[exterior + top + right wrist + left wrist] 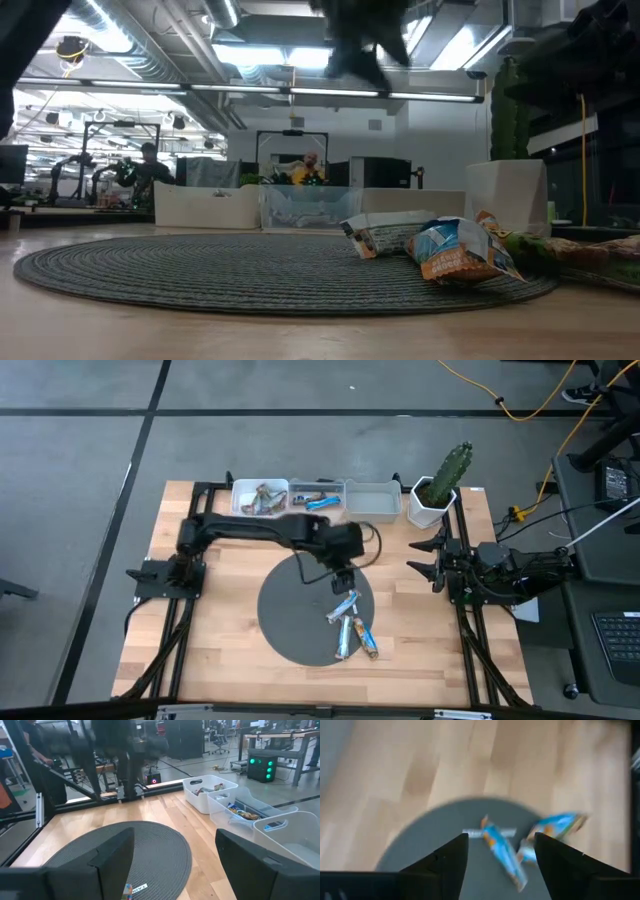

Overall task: Pick and place Granola Bars by type
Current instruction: Put the orange granola bar into the gray bin

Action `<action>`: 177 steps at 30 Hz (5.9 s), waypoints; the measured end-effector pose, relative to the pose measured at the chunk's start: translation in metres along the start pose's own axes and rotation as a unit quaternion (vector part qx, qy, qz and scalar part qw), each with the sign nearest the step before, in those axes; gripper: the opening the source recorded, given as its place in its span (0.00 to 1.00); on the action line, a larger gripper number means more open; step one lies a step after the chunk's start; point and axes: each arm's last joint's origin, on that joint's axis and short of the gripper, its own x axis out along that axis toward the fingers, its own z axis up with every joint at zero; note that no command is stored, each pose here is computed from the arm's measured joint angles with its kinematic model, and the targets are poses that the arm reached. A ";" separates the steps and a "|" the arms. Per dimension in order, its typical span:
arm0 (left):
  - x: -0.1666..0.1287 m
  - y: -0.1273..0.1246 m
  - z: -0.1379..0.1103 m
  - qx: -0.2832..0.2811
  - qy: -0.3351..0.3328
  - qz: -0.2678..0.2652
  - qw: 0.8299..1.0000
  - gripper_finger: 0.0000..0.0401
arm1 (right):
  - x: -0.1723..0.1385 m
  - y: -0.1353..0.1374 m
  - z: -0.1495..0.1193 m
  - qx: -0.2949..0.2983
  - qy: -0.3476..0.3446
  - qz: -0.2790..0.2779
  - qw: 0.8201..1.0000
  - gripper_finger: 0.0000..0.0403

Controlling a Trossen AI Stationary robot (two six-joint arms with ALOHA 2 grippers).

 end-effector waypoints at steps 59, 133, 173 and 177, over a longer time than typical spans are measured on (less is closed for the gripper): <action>-0.287 0.029 -0.177 -0.042 -0.267 0.135 0.953 0.57 | 0.212 0.093 0.033 -0.318 0.469 0.249 0.786 0.91; -0.292 0.035 -0.193 -0.065 -0.284 0.139 0.947 0.57 | 0.140 -0.053 0.287 -0.107 0.195 -0.126 0.967 0.06; -0.284 0.033 -0.187 -0.049 -0.268 0.147 0.951 0.57 | 0.213 -0.205 0.099 0.017 0.520 -0.250 0.817 0.44; -0.284 0.033 -0.187 -0.048 -0.266 0.147 0.951 0.57 | 0.211 -0.198 0.103 0.057 0.509 -0.234 0.827 0.62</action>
